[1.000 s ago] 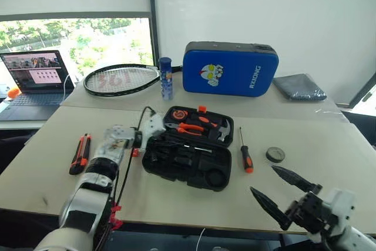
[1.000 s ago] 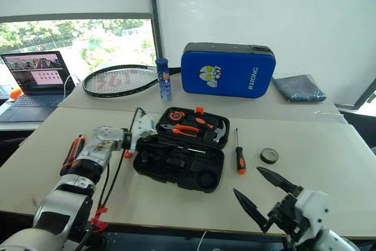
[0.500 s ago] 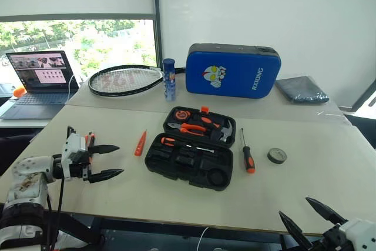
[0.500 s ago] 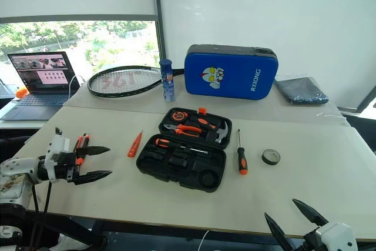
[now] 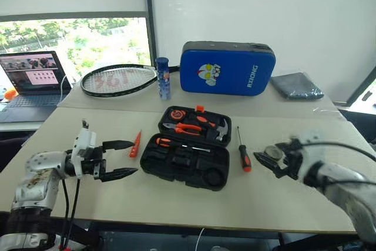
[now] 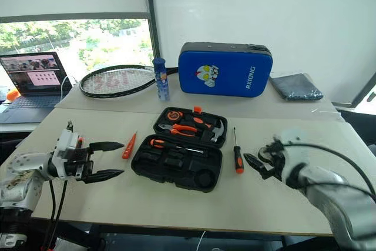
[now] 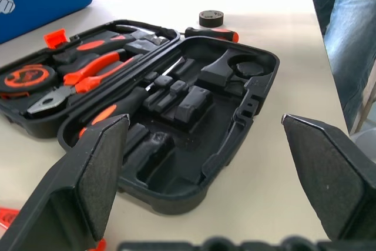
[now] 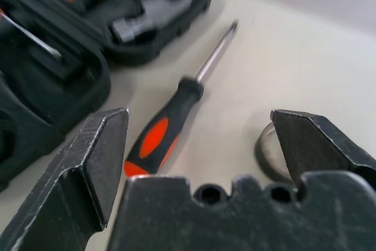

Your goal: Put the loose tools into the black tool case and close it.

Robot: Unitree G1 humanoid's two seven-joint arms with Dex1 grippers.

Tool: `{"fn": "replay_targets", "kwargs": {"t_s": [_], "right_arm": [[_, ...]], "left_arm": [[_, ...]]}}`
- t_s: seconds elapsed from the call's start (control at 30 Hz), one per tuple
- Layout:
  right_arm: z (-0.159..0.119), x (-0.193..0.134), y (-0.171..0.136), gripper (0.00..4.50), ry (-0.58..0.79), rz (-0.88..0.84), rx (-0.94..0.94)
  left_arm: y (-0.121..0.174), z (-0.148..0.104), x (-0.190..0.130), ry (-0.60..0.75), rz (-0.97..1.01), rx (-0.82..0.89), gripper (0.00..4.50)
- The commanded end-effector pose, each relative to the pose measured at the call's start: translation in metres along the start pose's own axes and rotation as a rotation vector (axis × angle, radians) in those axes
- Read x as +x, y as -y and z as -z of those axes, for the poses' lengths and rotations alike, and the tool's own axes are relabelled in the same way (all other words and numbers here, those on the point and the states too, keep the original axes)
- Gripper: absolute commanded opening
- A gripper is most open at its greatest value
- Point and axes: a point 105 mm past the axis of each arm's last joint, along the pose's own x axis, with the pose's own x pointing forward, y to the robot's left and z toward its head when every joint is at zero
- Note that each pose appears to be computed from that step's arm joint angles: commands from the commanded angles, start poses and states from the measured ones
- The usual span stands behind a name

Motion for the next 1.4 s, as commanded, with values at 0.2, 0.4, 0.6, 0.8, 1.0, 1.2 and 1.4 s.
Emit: {"fn": "replay_targets", "kwargs": {"t_s": [0.2,0.4,0.6,0.8,1.0,1.2,1.4], "right_arm": [[-0.016,0.035,-0.003,4.50,-0.158,0.016,0.022],[-0.002,0.042,-0.001,3.24,-0.252,0.036,0.050],[-0.006,0.039,0.005,1.00,-0.228,0.053,0.109],[-0.047,0.002,0.014,0.94,0.005,0.030,0.134],[-0.095,-0.025,-0.026,0.94,0.204,-0.191,-0.099],[-0.091,-0.001,-0.085,0.94,0.140,-0.449,-0.515],[-0.072,0.032,-0.104,0.94,0.003,-0.542,-0.790]], "left_arm": [[0.008,-0.010,0.003,0.025,0.006,0.064,4.47],[0.014,-0.009,0.003,0.019,0.007,0.073,4.50],[0.016,-0.010,0.001,0.014,0.004,0.086,4.50],[0.014,-0.011,-0.004,0.025,-0.031,0.072,4.50],[0.011,-0.006,-0.012,0.045,-0.100,0.043,4.50],[0.011,0.005,-0.020,0.045,-0.179,0.003,4.50],[0.020,0.009,-0.020,0.055,-0.212,-0.019,4.50]]}}
